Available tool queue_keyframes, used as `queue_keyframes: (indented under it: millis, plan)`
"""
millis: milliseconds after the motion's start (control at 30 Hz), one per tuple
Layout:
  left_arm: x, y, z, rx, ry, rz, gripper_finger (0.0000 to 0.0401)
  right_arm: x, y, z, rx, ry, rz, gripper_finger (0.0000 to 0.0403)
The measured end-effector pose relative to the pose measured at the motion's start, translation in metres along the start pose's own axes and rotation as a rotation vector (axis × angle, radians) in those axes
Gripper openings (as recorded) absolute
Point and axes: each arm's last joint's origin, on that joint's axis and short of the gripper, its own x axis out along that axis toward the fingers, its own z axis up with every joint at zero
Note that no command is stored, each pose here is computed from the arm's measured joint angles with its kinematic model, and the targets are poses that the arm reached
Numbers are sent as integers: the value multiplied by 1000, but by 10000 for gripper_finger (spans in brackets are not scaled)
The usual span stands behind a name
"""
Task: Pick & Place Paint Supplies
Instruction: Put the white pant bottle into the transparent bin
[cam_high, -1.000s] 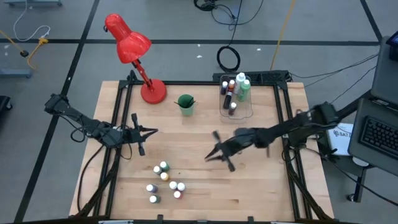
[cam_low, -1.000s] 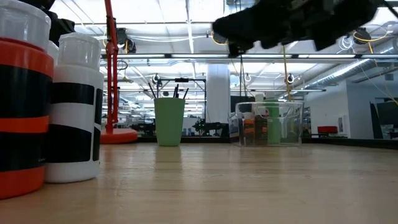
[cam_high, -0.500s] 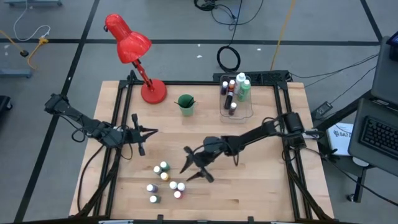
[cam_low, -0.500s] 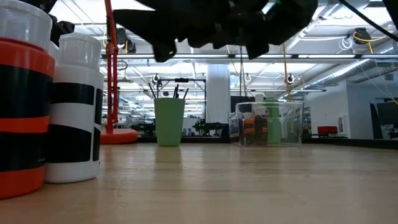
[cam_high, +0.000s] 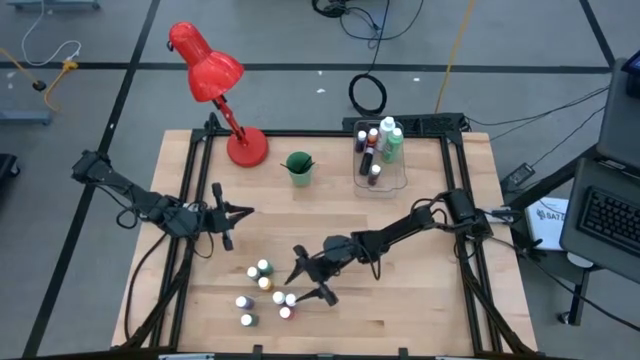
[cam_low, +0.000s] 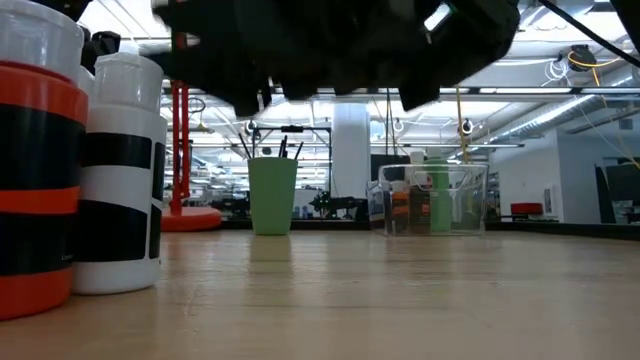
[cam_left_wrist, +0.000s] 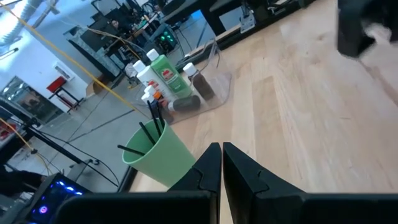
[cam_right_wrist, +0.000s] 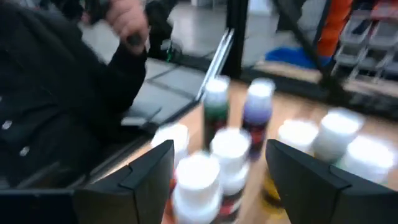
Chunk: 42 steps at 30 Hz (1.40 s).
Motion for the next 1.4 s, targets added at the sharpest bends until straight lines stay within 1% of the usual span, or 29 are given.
queue_keyframes:
  millis: [67,133,200,333,433,667,833,1400]
  plan:
    - [0,0,1,9,-4,1,19,2,4,-6,24,26,21,248]
    - [0,1,2,15,-13,4,19,4,6,-9,32,24,33,246]
    - [0,1,2,22,-16,4,19,7,7,-12,32,4,22,244]
    - [0,0,2,52,-23,-13,19,11,7,-26,55,5,26,244]
    - [0,0,3,60,-34,-30,19,12,4,-31,76,8,22,246]
    - [0,0,4,62,-48,-41,19,14,5,-33,61,-39,27,241]
    - [0,0,4,60,-49,-45,19,14,4,-33,62,-34,26,236]
    - [0,0,4,60,-49,-47,19,16,8,-34,36,-24,36,235]
